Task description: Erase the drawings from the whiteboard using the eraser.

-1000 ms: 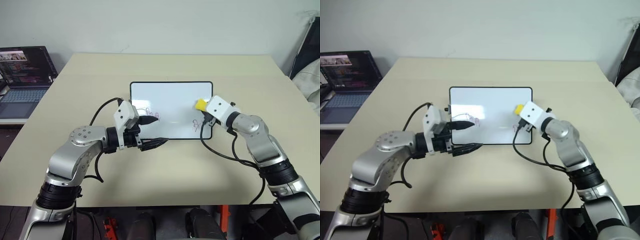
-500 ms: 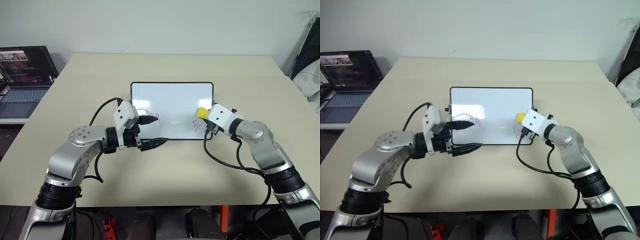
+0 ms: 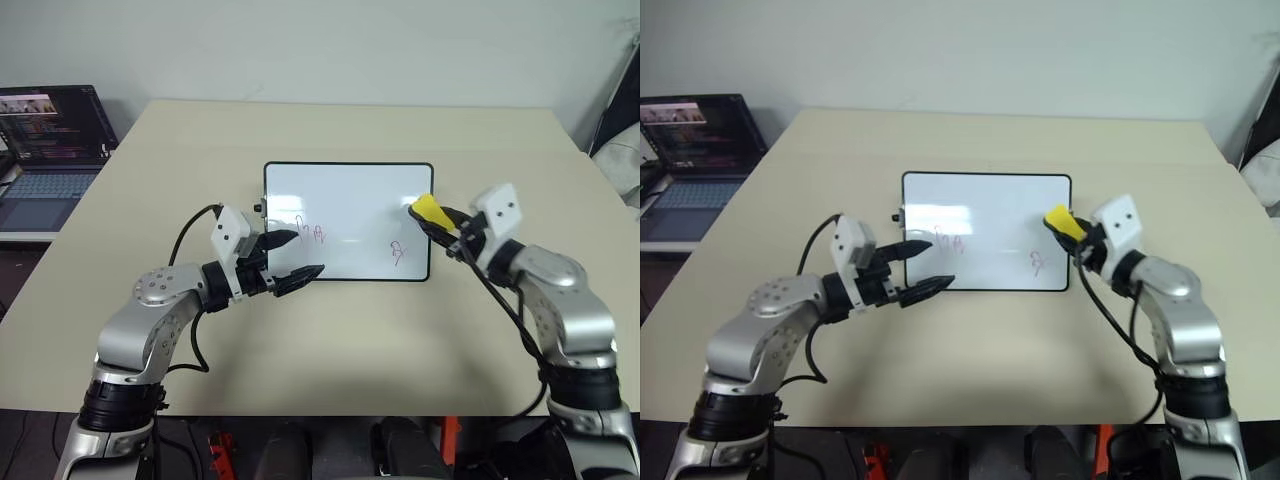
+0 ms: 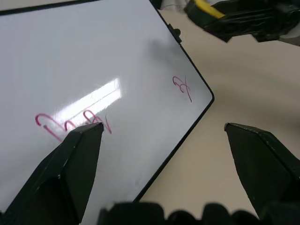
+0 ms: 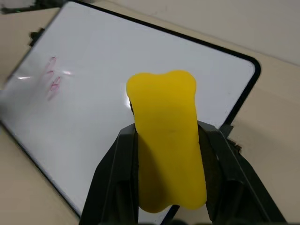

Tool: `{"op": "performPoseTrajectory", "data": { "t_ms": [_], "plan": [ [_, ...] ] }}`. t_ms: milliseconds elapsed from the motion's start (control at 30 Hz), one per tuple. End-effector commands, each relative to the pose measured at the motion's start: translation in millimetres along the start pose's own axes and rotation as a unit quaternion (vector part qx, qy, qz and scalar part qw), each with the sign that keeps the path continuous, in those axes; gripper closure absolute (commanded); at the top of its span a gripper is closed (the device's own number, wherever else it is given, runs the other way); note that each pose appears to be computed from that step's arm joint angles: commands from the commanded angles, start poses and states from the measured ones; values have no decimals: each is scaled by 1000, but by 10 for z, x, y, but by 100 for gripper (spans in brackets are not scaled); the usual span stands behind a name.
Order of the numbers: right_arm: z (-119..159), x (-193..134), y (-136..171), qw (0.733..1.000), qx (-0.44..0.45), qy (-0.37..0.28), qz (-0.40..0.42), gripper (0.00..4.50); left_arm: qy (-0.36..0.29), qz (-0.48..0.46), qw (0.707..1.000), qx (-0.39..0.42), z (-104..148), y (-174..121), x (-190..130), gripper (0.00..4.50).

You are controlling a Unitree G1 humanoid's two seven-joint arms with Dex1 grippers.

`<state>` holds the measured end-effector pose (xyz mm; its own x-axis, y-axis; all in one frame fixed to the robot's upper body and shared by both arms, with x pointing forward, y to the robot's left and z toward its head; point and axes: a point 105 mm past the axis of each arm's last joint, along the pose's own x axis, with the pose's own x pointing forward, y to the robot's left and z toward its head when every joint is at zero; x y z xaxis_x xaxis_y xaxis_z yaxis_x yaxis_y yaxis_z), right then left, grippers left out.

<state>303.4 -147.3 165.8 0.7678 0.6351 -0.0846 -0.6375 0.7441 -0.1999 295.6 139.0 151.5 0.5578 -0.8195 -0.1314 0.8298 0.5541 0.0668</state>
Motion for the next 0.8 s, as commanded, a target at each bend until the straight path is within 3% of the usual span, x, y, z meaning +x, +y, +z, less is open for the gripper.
{"op": "performPoseTrajectory", "data": {
  "t_ms": [33,267,433,633,800],
  "plan": [
    [65,-227,296,999,-24,-4,45,319,-14,-29,999,38,109,-145,-87,0],
    [-141,-432,577,997,-23,31,64,319,-12,-50,998,32,-40,-286,-127,0],
    [-154,-327,693,996,-39,24,78,319,-2,-72,997,43,-135,-362,-81,0],
    [-144,-9,561,995,-88,21,37,319,-1,-81,995,50,-178,-334,-45,0],
    [-183,274,264,985,-164,46,-24,319,6,-108,992,61,-213,-396,-14,0]
  ]
}}
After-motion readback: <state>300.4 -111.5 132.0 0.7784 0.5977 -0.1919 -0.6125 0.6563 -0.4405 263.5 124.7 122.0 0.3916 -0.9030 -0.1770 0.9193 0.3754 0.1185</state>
